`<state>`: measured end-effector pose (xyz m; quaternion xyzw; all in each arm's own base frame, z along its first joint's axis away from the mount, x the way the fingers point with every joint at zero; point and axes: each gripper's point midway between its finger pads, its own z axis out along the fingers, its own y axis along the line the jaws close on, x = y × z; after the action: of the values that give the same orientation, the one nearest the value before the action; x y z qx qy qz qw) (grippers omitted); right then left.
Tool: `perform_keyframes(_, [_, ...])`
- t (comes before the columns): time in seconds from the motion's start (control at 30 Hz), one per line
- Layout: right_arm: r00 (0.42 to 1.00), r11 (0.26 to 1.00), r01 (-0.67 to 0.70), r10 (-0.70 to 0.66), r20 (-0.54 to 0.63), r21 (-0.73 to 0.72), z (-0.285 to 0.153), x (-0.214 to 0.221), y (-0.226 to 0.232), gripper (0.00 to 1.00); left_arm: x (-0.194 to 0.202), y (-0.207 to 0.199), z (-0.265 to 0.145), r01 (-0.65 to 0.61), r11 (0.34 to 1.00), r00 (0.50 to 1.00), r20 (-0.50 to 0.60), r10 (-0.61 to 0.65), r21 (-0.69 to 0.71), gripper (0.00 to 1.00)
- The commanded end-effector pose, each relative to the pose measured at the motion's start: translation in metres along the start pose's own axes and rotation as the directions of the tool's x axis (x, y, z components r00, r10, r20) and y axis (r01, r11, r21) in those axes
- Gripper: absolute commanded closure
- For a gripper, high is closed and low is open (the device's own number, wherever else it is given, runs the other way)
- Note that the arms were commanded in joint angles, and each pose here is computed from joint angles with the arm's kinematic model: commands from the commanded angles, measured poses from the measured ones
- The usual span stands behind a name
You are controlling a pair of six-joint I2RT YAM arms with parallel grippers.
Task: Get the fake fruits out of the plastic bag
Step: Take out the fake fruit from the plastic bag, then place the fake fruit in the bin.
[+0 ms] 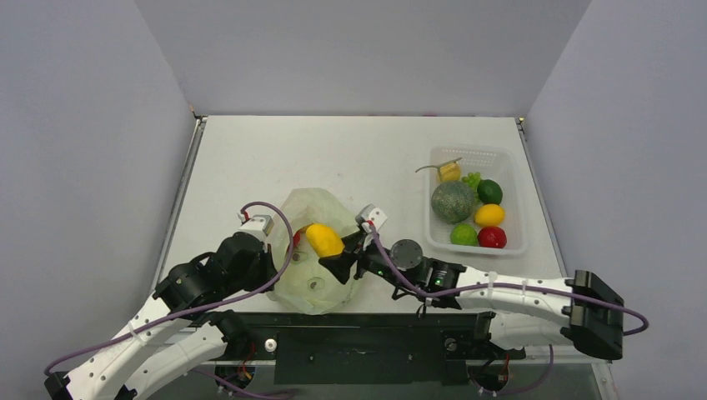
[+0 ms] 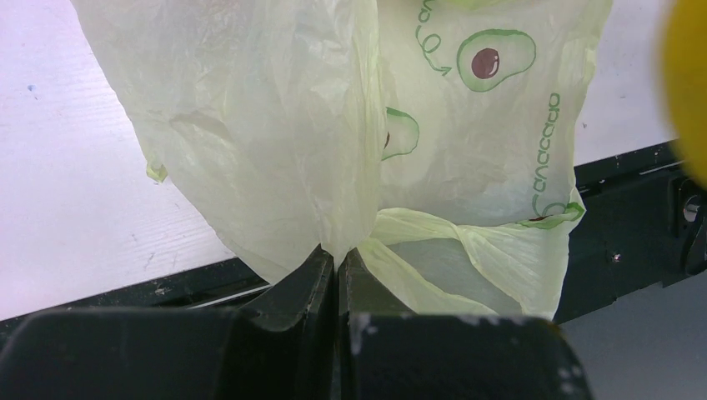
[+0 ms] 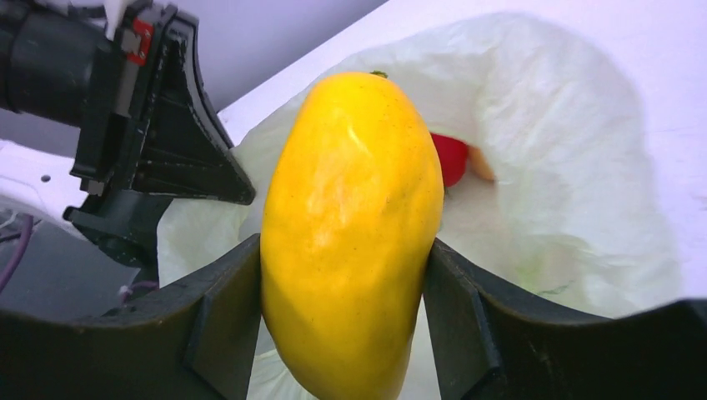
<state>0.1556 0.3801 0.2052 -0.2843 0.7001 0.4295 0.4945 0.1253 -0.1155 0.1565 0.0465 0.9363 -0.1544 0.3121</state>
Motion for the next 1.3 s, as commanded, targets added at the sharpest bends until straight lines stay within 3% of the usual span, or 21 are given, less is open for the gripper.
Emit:
perform_keyframes(0.0, [0.988,0.976,0.103,-0.123,0.093,0.192,-0.036,-0.031,-0.039,1.0,-0.006,-0.004,0.001,0.006,1.0,1.0,0.022,-0.006,0.009,1.0])
perform_keyframes(0.2, [0.966,0.867,-0.008,-0.122,0.228,0.498,-0.087,-0.066,-0.111,1.0,-0.006,-0.004,0.001,0.006,1.0,1.0,0.021,-0.006,0.006,1.0])
perform_keyframes(0.27, [0.953,0.794,-0.1,-0.097,0.287,0.6,-0.104,-0.079,-0.141,1.0,-0.006,-0.005,0.001,0.005,1.0,1.0,0.023,-0.005,0.011,1.0])
perform_keyframes(0.47, [0.908,0.444,-0.359,-0.038,0.417,0.821,-0.171,-0.099,-0.246,1.0,-0.006,-0.006,0.001,0.0,1.0,1.0,0.019,-0.001,0.013,1.0])
perform_keyframes(0.67, [0.893,0.245,-0.446,0.061,0.445,0.861,-0.208,-0.087,-0.311,1.0,-0.006,-0.005,0.0,0.006,1.0,1.0,0.025,-0.006,0.01,1.0])
perform_keyframes(0.83, [0.884,0.258,-0.461,0.216,0.414,0.849,-0.204,-0.082,-0.348,0.98,-0.006,-0.005,0.0,0.002,1.0,1.0,0.024,-0.002,0.013,1.0])
perform_keyframes(0.93, [0.889,0.264,-0.426,0.298,0.347,0.865,-0.2,-0.069,-0.372,0.91,-0.005,-0.006,0.001,-0.002,1.0,1.0,0.02,0.002,0.013,1.0])
perform_keyframes(1.07, [0.875,0.213,-0.392,0.387,0.291,0.895,-0.217,-0.052,-0.404,0.82,-0.005,-0.005,0.002,-0.003,1.0,1.0,0.017,0.002,0.007,1.0])
perform_keyframes(1.27, [0.857,0.19,-0.38,0.44,0.267,0.905,-0.223,-0.027,-0.426,0.6,-0.007,-0.007,-0.001,-0.018,1.0,0.999,0.028,0.018,0.024,1.0])
